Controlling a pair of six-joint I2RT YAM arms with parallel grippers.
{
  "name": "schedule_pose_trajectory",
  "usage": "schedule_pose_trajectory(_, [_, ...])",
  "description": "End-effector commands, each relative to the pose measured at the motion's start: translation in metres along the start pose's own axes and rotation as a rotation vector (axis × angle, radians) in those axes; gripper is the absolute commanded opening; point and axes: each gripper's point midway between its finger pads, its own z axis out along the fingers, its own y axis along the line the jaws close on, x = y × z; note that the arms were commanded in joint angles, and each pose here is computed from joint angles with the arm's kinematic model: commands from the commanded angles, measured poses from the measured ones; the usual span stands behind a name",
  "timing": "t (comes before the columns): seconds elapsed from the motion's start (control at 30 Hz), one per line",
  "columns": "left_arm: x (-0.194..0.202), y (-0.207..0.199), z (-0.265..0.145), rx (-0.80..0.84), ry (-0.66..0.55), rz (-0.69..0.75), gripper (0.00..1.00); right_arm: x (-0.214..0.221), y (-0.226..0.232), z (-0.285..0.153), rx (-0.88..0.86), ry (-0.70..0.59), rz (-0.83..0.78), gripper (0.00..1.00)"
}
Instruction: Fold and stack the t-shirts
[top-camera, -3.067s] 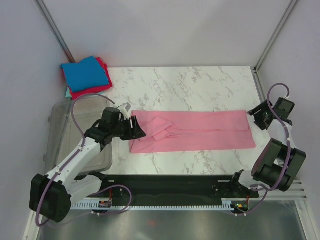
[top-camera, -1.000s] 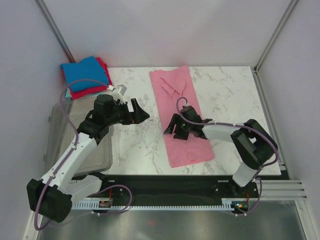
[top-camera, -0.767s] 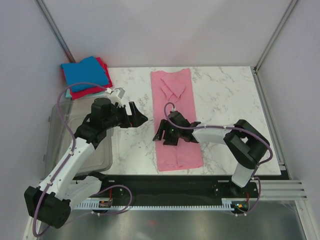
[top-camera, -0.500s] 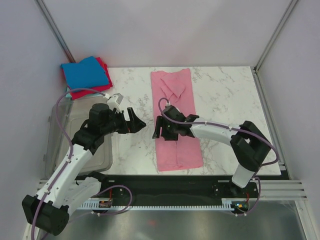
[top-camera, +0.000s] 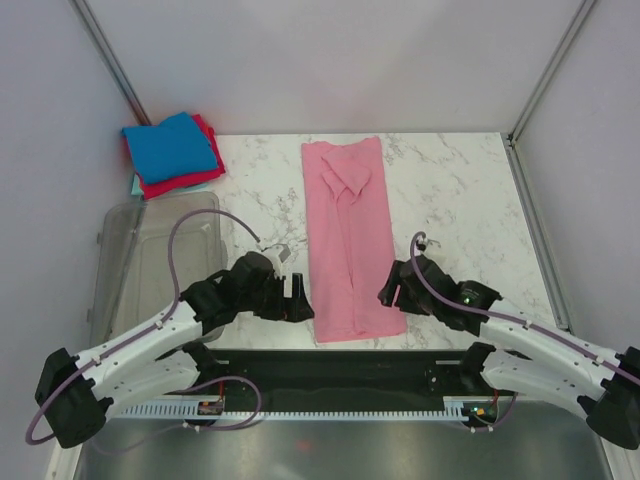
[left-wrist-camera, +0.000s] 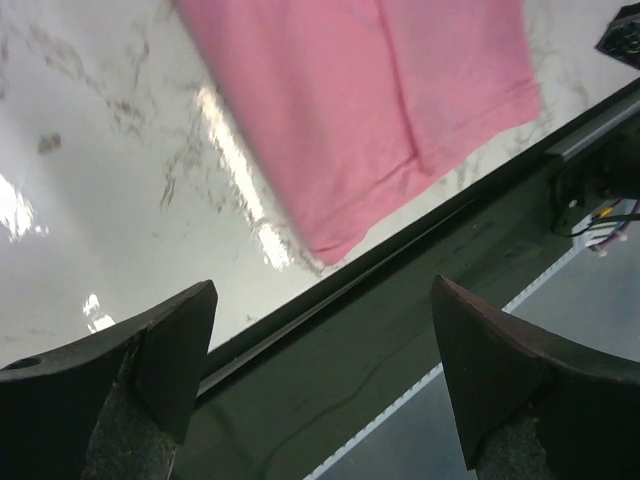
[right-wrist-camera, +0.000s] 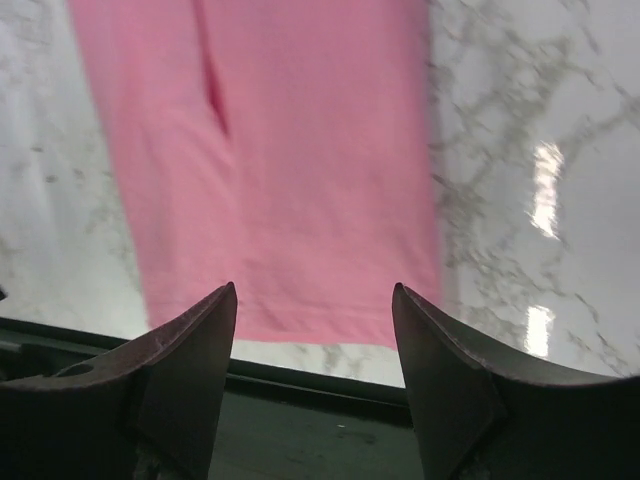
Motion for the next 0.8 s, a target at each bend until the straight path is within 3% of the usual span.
schedule_pose_trajectory(0.0, [0.02, 0.016, 0.014, -0.095, 0.001, -0.124, 0.93, 0.029, -0.042, 0.007, 0.106, 0.023, 0.091, 0.71])
schedule_pose_trajectory(0.33, [0.06, 0.012, 0.048, -0.053, 0.057, -0.165, 0.86, 0.057, -0.082, 0.016, 0.163, 0.031, 0.132, 0.6])
schedule_pose_trajectory(0.47, [0.064, 0.011, 0.056, -0.058, 0.067, -0.156, 0.84, 0.071, -0.081, 0.026, 0.139, 0.08, 0.133, 0.49])
schedule_pose_trajectory(0.63, [0.064, 0.013, 0.06, -0.063, 0.06, -0.152, 0.81, 0.076, -0.083, 0.026, 0.134, 0.089, 0.128, 0.43])
schedule_pose_trajectory(0.77, [0.064, 0.014, 0.064, -0.079, 0.066, -0.143, 0.77, 0.079, -0.083, 0.026, 0.13, 0.111, 0.117, 0.31])
